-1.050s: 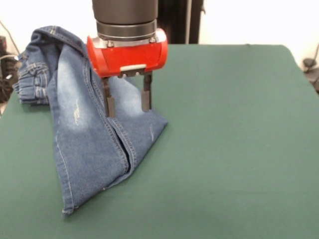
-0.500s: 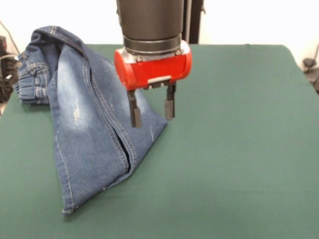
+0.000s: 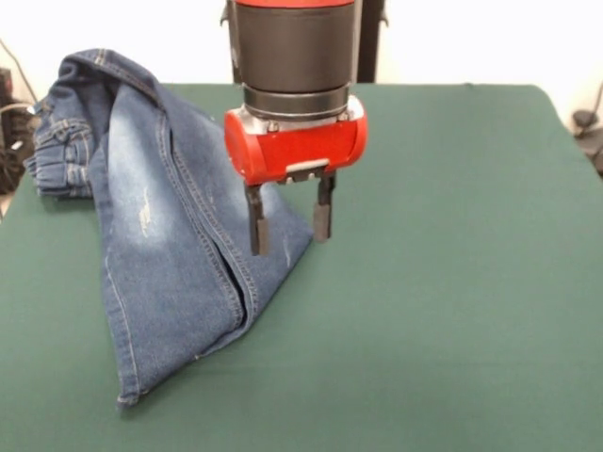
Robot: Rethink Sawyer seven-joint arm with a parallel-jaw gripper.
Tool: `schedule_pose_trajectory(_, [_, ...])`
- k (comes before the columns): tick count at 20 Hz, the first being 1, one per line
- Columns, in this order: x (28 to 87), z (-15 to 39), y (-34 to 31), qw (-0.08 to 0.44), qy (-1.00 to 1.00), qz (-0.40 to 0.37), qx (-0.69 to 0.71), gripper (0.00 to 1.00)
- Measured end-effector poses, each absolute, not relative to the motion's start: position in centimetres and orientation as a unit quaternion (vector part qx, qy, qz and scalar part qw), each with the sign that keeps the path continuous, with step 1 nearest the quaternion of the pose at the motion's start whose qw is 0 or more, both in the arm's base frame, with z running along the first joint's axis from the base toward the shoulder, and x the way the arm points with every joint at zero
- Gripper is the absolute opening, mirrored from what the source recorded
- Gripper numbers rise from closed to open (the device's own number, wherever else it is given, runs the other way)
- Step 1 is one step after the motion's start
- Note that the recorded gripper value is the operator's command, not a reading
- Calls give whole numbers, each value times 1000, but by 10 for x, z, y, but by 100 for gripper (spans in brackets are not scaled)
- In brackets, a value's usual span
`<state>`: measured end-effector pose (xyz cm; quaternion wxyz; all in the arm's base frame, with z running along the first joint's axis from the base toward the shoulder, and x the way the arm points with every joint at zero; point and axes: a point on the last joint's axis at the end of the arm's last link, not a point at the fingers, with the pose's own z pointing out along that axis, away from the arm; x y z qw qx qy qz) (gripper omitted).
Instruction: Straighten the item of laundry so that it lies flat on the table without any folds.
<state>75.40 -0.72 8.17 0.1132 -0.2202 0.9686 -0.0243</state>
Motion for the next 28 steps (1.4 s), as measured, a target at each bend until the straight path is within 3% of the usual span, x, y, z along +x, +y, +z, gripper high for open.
schedule_pose_trajectory(13, [732,57,-33,84,963,-82,-244,100])
schedule_pose_trajectory(28, [710,12,-46,75,963,-87,-243,100])
